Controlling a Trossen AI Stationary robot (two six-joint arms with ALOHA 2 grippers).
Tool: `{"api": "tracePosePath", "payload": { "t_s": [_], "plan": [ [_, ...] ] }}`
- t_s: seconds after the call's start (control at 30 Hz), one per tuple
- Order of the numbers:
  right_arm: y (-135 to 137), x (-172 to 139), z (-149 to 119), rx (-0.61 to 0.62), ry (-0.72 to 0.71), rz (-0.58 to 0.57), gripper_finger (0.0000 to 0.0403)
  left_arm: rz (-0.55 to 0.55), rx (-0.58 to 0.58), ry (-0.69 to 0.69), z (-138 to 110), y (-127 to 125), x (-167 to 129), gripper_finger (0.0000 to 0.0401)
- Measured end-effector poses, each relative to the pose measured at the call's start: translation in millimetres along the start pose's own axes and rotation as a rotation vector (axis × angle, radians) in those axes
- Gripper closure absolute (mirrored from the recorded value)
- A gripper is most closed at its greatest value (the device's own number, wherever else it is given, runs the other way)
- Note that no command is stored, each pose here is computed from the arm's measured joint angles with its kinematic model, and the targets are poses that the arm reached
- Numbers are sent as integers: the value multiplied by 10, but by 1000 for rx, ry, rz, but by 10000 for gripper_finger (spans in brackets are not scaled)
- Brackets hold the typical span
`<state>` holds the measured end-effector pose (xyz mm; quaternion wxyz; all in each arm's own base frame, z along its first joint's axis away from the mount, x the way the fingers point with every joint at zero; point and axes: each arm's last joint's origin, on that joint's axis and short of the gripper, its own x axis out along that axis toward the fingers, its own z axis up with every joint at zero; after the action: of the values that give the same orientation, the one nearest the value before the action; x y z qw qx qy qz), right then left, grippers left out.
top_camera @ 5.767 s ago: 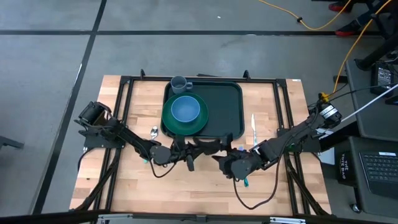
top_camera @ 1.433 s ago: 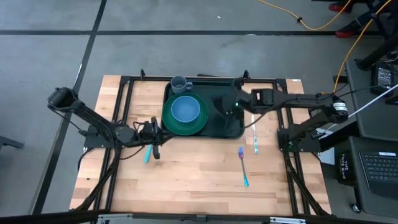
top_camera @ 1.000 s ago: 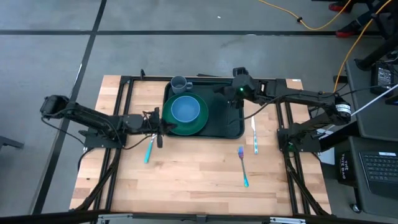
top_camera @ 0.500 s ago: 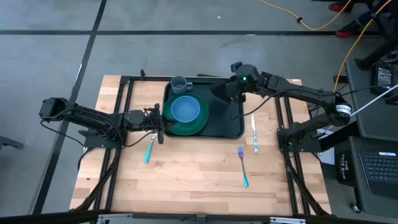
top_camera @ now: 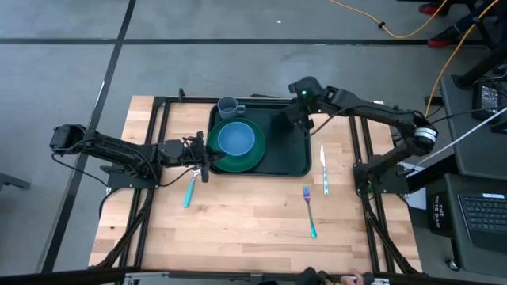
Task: Set up tray
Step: Put the black napkin on the black tray to the right of the green plate
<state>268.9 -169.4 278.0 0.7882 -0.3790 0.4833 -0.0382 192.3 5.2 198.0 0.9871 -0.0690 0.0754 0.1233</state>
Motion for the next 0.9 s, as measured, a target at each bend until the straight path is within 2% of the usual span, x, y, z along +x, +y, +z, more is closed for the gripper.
{"api": "tracePosePath", "payload": {
  "t_s": [0.2, 0.6, 0.8, 0.9],
  "plan": [
    [106, 235, 4, 11, 32, 99, 383, 0, -8, 1, -1, 0, 0, 400],
    [293, 217, 200, -17, 5, 195, 383, -1, 4, 2, -2, 0, 0, 398],
    [529, 358, 157, -3, 14, 211, 383, -5, 9, 3, -3, -5, -1, 399],
    [658, 452, 136, 10, -8, 183, 383, -7, 9, 3, -4, -10, -2, 398]
  ]
}}
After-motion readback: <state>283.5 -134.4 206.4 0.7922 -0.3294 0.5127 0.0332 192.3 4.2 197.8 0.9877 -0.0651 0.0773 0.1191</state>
